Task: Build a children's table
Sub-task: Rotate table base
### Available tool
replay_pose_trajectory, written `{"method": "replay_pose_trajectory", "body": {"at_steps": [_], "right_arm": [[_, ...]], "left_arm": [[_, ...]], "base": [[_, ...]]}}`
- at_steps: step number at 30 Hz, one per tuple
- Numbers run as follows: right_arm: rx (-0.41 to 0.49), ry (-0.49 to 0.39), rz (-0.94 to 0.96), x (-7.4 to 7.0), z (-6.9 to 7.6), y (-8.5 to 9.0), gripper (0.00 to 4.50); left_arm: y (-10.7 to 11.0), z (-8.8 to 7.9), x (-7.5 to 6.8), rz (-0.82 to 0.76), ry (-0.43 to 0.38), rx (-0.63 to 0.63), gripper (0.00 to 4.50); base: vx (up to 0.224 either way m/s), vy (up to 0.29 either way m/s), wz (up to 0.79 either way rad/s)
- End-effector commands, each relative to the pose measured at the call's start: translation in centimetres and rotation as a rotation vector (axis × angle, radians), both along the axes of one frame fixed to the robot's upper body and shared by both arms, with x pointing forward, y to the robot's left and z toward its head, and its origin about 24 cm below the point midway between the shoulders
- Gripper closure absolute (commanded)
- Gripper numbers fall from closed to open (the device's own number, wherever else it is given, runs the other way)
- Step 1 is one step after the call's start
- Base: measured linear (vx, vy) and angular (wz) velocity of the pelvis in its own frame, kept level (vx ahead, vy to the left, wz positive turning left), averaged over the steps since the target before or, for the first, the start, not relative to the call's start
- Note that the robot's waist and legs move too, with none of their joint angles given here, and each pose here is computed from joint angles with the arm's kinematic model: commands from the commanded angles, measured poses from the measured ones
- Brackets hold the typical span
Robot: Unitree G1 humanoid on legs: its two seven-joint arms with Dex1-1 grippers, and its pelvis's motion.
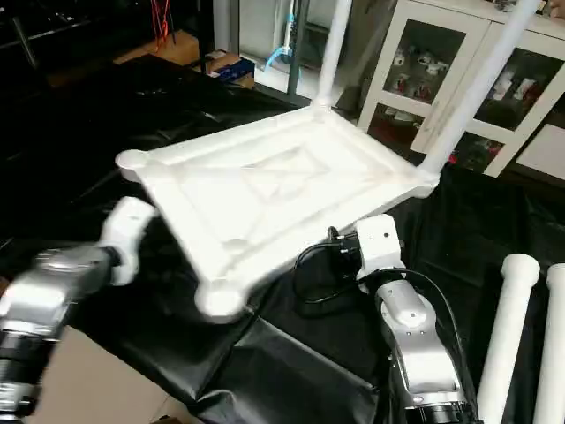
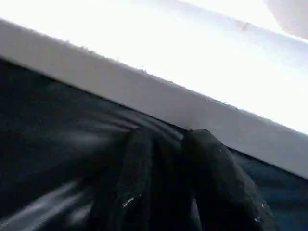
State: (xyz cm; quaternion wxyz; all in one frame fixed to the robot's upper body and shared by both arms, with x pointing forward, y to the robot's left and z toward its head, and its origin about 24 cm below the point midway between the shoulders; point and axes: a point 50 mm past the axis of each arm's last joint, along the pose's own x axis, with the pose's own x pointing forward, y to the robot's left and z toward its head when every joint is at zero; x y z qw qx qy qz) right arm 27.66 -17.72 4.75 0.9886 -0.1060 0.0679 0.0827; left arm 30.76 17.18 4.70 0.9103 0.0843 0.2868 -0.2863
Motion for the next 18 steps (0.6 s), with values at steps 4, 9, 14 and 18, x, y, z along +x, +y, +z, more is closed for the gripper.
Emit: {"method": "replay_pose_trajectory", "body": {"at_steps": [4,9,14,18], "right_arm": [[-0.011,-0.027,-0.050,0.0,0.6,-1.0,0.88],[-0.003,-0.060,-0.084,-0.1,1.3,-1.6,0.88],[0.001,-0.131,-0.086,-0.1,4.4,-2.2,0.88],[-0.025,-0.114,-0.150,-0.1,6.0,-3.8,0.70]], "left_arm": [[-2.7,0.4,-0.3,-0.122,0.002,-0.003,3.16],[-1.1,1.7,-0.7,-0.133,-0.022,0.025,3.16],[2.6,6.3,-3.1,-0.223,-0.103,-0.062,3.16],[4.1,8.6,-4.1,-0.265,-0.145,-0.129,3.16]], "base": [[0.000,0.000,0.00],[0.000,0.000,0.00],[0.000,0.000,0.00],[0.000,0.000,0.00]]}}
